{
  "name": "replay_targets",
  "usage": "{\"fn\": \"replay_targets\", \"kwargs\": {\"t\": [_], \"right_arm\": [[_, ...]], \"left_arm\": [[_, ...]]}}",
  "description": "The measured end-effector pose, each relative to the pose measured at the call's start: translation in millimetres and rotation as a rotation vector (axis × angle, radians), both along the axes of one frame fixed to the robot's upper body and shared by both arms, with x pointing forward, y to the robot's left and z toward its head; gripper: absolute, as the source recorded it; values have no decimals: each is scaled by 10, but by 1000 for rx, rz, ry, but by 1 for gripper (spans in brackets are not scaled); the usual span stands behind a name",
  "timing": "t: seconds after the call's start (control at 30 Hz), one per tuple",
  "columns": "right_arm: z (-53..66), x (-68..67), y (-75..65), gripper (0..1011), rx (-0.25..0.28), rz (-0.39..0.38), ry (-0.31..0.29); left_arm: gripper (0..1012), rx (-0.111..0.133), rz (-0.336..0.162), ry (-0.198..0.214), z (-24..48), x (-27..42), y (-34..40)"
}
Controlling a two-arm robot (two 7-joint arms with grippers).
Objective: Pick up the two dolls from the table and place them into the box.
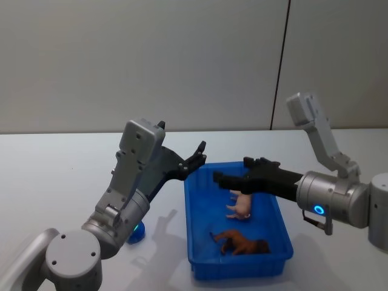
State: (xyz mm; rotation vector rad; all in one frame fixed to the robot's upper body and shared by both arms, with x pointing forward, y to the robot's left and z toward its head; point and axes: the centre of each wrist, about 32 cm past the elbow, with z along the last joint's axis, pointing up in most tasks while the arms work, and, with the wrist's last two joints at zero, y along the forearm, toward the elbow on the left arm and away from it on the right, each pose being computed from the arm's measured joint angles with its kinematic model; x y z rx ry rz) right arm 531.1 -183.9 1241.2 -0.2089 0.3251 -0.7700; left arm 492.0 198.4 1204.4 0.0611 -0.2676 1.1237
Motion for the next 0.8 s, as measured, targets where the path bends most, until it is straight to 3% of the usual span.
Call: {"fn": "replay_targets", "kwargs": {"t": [0.2,0.8], "right_arm": [[20,-29,-26,1001,-16,-30,-46],[66,-222,-270,1001,-103,-266,-219]], "left_arm": [[1001,0,0,0,0,0,0],[1001,0,0,0,0,0,0]]}}
